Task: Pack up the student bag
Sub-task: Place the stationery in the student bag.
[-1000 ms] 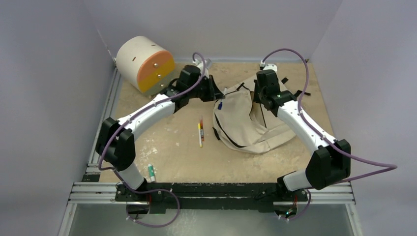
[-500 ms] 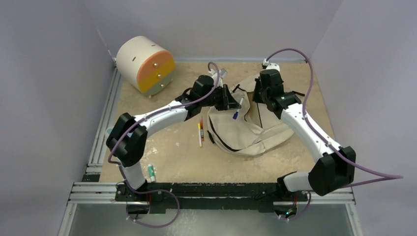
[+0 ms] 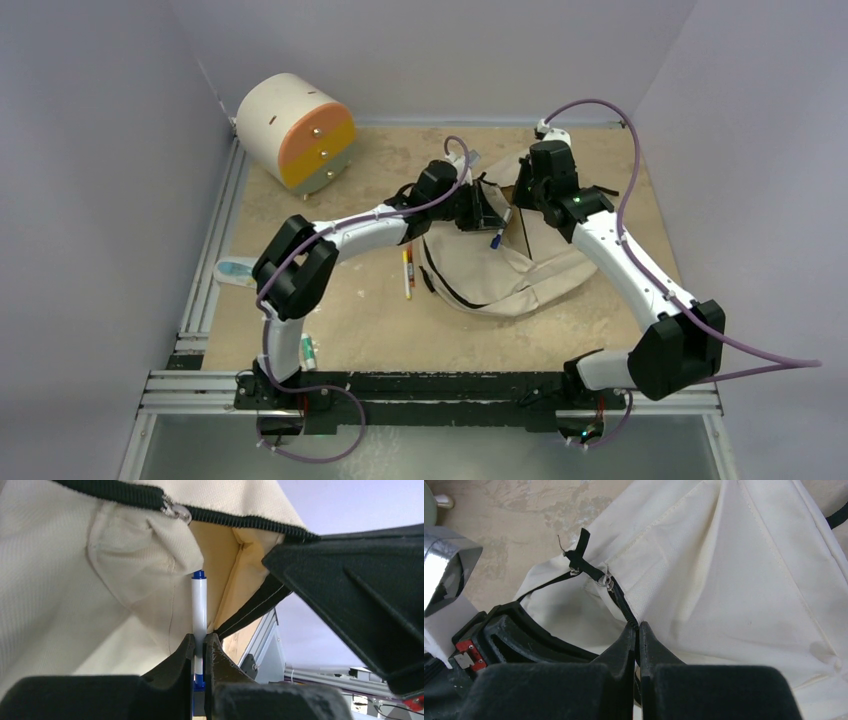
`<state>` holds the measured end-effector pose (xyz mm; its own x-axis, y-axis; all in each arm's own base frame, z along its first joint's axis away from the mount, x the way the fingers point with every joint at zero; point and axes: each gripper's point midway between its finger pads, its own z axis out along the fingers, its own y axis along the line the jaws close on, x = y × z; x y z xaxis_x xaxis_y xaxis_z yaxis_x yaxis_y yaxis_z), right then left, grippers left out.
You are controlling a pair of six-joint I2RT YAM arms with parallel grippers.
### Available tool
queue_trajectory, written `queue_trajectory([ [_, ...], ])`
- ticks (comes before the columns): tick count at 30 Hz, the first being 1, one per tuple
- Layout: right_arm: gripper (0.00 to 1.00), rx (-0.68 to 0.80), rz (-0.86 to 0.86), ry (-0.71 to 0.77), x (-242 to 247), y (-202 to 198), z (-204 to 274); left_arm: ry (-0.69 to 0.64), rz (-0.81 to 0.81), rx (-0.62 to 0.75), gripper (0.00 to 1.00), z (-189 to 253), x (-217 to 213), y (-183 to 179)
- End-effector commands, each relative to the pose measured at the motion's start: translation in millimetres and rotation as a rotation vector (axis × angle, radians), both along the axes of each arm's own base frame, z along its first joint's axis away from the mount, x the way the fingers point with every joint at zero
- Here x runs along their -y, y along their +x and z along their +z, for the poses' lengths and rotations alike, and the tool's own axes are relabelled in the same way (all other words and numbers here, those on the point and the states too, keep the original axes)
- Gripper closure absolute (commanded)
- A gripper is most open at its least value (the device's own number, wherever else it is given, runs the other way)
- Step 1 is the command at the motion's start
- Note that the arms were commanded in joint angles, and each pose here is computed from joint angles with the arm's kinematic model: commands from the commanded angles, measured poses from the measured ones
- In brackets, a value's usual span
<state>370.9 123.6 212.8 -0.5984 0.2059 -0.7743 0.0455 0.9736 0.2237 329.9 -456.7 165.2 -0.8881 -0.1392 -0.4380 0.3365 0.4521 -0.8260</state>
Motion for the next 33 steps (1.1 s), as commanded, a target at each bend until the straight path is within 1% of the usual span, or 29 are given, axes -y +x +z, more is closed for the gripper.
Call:
queue_trajectory([
  [1, 1.0, 0.213, -0.005, 0.109, -8, 13, 74, -0.116, -0.022, 0.077, 1.0, 45, 19, 10],
  [6, 1.0, 0.208, -0.006, 0.109, -8, 12, 71, -0.138, -0.029, 0.072, 1.0, 48, 25, 13],
  [11, 1.0, 0.206, -0.005, 0.11, -8, 12, 71, -0.127, -0.011, 0.076, 1.0, 47, 27, 14],
  [22, 1.0, 0.203, 0.0, 0.138, -10, 6, 70, -0.172, 0.062, 0.07, 1.0, 39, 51, 48],
  [25, 1.0, 0.203, -0.004, 0.138, -9, 4, 69, -0.193, 0.034, 0.066, 1.0, 37, 60, 49],
  [27, 1.0, 0.203, -0.012, 0.133, -7, 4, 68, -0.191, 0.005, 0.061, 0.84, 35, 65, 45],
  [28, 1.0, 0.203, -0.014, 0.129, -6, 4, 67, -0.189, 0.0, 0.069, 0.74, 37, 65, 42],
  [29, 1.0, 0.202, -0.017, 0.128, -6, 4, 66, -0.185, 0.0, 0.078, 0.67, 38, 64, 40],
  [33, 1.0, 0.2, -0.041, 0.104, 0, 4, 62, -0.161, 0.0, 0.108, 0.49, 46, 52, 31],
])
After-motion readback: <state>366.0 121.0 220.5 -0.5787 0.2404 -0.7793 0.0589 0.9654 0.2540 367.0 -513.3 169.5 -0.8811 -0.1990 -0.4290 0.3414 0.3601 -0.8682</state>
